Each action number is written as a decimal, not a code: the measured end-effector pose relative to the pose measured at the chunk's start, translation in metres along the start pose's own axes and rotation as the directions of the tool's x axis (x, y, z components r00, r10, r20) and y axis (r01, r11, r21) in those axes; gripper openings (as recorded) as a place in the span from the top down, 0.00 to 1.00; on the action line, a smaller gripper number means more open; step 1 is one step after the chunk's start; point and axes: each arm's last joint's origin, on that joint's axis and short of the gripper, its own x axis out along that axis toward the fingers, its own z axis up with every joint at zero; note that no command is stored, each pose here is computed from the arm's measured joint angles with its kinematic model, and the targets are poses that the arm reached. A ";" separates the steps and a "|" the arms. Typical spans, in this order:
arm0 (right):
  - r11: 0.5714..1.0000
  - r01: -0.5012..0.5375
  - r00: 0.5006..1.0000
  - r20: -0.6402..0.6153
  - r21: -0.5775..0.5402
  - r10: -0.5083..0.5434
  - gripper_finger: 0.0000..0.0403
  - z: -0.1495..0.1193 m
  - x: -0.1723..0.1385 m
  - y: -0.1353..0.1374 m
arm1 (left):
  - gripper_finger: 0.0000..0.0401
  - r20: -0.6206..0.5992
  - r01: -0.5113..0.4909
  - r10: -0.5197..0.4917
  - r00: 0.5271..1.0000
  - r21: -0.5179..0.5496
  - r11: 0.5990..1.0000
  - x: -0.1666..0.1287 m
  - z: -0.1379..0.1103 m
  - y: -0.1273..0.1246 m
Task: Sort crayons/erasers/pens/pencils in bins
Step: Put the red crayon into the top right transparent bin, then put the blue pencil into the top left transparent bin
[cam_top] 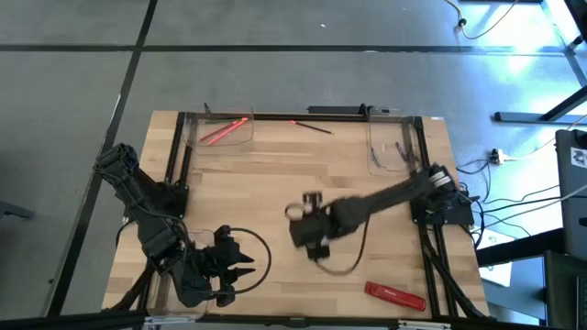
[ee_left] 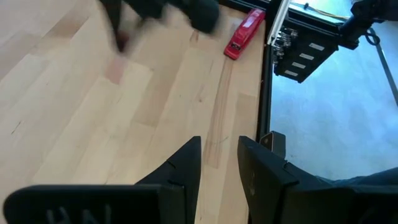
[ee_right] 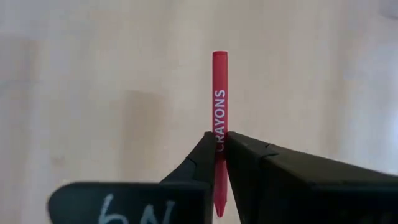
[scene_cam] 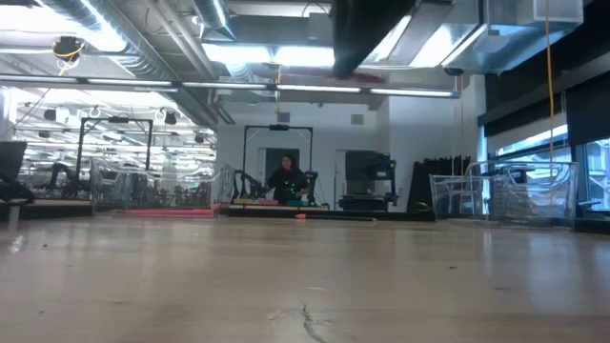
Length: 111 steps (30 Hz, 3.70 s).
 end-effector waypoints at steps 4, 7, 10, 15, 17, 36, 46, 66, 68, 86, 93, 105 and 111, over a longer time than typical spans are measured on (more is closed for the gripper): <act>0.993 0.091 0.996 -0.014 0.072 -0.090 0.93 -0.009 -0.030 -0.036 | 0.76 0.000 0.000 0.000 1.000 0.007 1.000 0.000 0.000 0.000; 0.979 0.150 0.989 -0.025 0.141 -0.148 0.93 -0.020 -0.056 -0.061 | 0.76 -0.003 -0.004 0.004 1.000 0.012 1.000 0.000 0.000 0.000; 0.949 0.231 0.973 -0.036 0.212 -0.229 0.93 -0.032 -0.079 -0.087 | 0.76 -0.001 -0.010 0.010 1.000 0.011 1.000 0.001 0.001 0.001; 0.897 0.303 0.951 -0.045 0.323 -0.305 0.93 -0.053 -0.112 -0.121 | 0.76 0.074 -0.078 0.075 0.994 0.039 0.996 0.005 0.007 0.006; 0.878 0.326 0.942 -0.048 0.352 -0.331 0.93 -0.061 -0.123 -0.134 | 0.76 0.099 -0.112 0.105 0.989 0.066 0.991 0.008 0.011 0.010; 0.568 0.467 0.860 -0.197 0.678 -0.471 0.93 -0.186 -0.103 -0.222 | 0.76 0.244 -0.545 0.509 0.826 0.114 0.831 0.058 0.081 0.090; 0.315 0.478 0.865 -0.378 0.820 -0.329 0.93 -0.259 -0.042 -0.249 | 0.76 0.178 -0.704 0.687 0.704 0.054 0.708 0.077 0.121 0.165; 0.012 0.309 0.943 -0.304 0.951 -0.136 0.91 -0.303 -0.002 -0.245 | 0.76 -0.036 -0.665 0.679 0.733 0.169 0.727 0.079 0.151 0.267; 0.007 0.307 0.943 -0.304 0.952 -0.137 0.89 -0.303 -0.002 -0.246 | 0.76 -0.054 -0.651 0.666 0.744 0.167 0.741 0.078 0.152 0.276; 0.108 0.250 0.950 -0.222 0.962 -0.220 0.70 -0.284 -0.021 -0.261 | 0.76 -0.040 -0.144 0.170 0.985 0.361 0.921 0.078 0.170 0.376; 0.330 0.212 0.931 -0.089 0.920 -0.353 0.70 -0.248 -0.064 -0.279 | 0.76 -0.121 -0.121 0.192 0.974 0.438 0.891 0.125 0.155 0.410; 0.787 0.074 0.872 0.343 0.612 -0.349 0.70 -0.185 -0.067 -0.297 | 0.76 -0.183 -0.110 0.191 0.964 0.382 0.918 0.147 0.143 0.421; 0.838 0.051 0.921 0.300 0.544 -0.250 0.70 -0.176 -0.009 -0.313 | 0.76 -0.197 -0.119 0.193 0.961 0.335 0.935 0.145 0.142 0.420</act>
